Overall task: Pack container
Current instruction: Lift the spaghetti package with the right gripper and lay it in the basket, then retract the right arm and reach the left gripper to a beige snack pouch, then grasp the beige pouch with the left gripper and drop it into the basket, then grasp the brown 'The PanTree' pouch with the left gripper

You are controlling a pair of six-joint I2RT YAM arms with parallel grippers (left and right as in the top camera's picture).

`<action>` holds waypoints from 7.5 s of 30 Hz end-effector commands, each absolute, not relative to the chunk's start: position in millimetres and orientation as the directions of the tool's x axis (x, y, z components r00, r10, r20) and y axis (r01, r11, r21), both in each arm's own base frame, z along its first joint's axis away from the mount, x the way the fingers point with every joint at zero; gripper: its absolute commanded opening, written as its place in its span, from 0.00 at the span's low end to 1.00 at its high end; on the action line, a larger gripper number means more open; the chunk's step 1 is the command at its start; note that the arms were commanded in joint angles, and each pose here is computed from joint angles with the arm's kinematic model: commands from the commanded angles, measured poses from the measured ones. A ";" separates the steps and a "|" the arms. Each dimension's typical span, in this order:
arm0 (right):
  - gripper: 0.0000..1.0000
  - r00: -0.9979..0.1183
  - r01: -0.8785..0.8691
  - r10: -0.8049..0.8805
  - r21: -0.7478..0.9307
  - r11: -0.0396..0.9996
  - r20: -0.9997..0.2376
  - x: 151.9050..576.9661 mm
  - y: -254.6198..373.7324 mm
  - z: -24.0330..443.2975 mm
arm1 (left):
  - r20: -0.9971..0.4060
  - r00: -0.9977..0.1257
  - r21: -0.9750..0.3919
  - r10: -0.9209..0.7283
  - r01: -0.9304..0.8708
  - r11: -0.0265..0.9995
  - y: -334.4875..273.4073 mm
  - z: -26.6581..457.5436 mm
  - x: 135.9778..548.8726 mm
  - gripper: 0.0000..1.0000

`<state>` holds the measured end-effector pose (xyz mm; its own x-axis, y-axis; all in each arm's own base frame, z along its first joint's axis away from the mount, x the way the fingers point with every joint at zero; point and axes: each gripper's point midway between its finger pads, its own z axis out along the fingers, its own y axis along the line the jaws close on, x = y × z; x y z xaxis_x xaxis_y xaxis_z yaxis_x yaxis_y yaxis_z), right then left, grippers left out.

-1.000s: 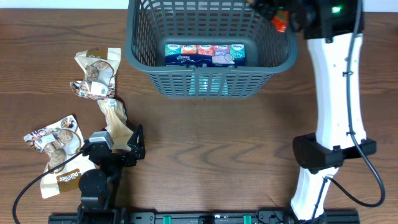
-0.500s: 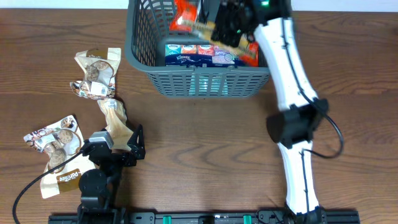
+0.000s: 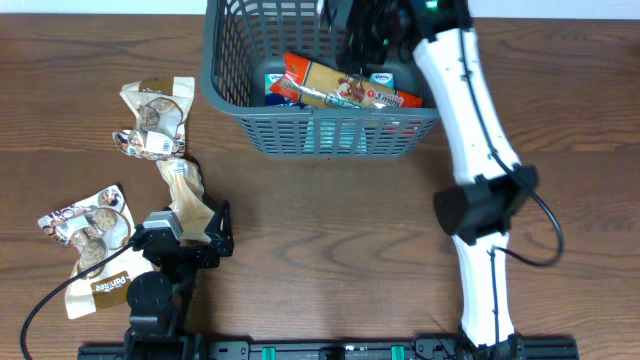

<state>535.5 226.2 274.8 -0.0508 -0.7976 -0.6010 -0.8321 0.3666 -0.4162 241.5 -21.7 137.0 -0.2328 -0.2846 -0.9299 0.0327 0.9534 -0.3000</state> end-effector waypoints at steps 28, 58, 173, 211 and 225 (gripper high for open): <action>0.99 -0.896 -0.158 -0.083 0.138 0.978 -0.437 487.5 -83.5 218.2 | -0.319 -0.932 0.111 -0.172 -0.217 0.970 14.8 209.5 286.8 0.99; 0.99 -0.971 -0.115 -0.062 0.219 0.969 -0.232 474.6 -73.9 105.3 | -0.223 -0.929 0.067 -0.296 -0.317 0.946 55.3 71.5 319.7 0.99; 0.99 -0.970 -0.137 -0.099 0.164 0.977 -0.221 475.2 -73.0 103.0 | -0.723 -0.330 0.521 0.607 0.316 0.793 -100.8 440.1 438.5 0.99; 0.99 -0.974 -0.142 -0.113 0.143 0.980 -0.198 470.1 -77.3 101.4 | -0.037 -0.999 0.029 -0.029 -0.030 0.999 110.2 29.9 475.9 0.99; 0.99 -0.977 -0.140 -0.112 0.148 0.979 -0.184 466.4 -76.4 100.9 | 0.013 -0.999 -0.017 -0.029 -0.029 0.999 103.1 -1.7 473.1 0.66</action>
<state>468.0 -79.5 100.4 -0.9770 -0.1004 -0.1883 -0.1297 0.9801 0.1502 477.8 103.8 7.2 -0.9992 -0.0391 -0.0125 -0.0392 0.9992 0.0025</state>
